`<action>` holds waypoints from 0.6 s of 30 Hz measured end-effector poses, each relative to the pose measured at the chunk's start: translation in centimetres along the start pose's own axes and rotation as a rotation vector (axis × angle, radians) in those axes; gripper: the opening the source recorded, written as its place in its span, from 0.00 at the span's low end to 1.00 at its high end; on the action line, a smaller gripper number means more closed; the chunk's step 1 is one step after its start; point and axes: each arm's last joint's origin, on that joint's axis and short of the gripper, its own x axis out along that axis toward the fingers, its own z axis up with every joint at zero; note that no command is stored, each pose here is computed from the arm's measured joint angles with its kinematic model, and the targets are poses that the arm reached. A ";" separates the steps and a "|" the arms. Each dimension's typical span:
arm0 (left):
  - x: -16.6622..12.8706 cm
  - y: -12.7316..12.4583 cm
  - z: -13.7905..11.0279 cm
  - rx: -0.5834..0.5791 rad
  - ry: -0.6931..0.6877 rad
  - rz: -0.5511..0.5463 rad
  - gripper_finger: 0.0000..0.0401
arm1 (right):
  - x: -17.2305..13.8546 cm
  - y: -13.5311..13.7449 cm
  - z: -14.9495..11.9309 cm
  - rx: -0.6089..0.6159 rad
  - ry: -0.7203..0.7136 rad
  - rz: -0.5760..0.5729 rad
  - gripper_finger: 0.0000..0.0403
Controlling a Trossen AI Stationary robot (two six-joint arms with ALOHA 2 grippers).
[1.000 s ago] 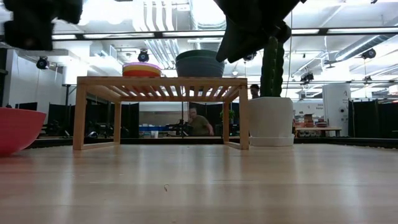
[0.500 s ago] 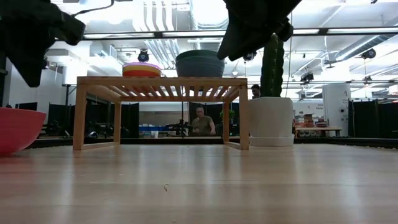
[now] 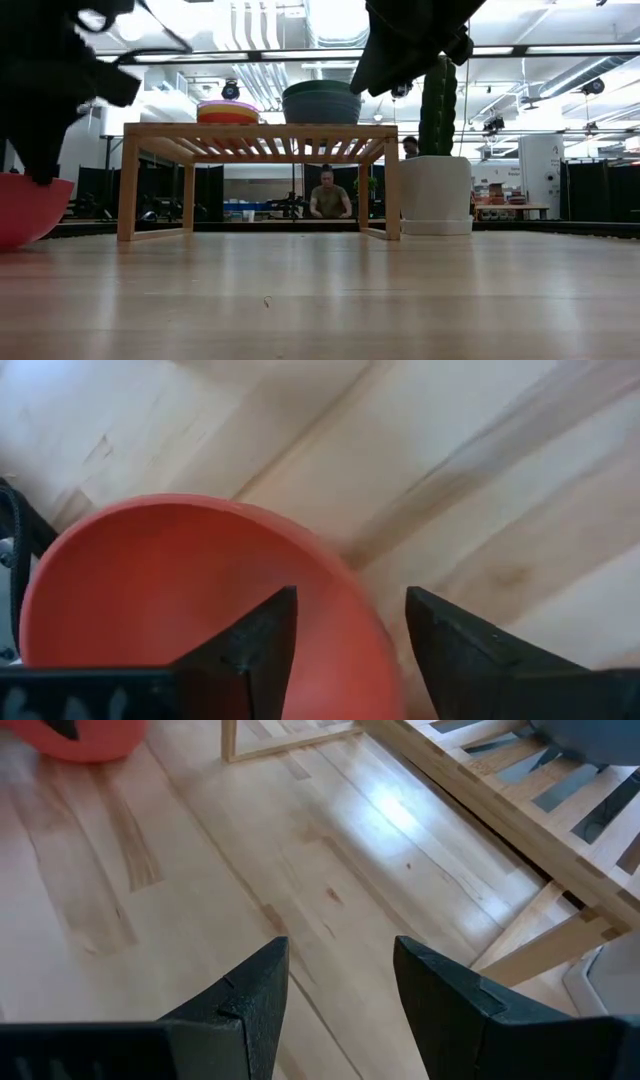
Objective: Place and stack bowls onto a shelf
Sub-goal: Stack the orange bowl on top of the green bowl on the shelf
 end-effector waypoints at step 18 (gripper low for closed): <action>0.5 -1.7 0.4 0.183 -0.023 -0.054 0.01 | -0.1 0.0 0.1 0.000 0.000 0.001 0.43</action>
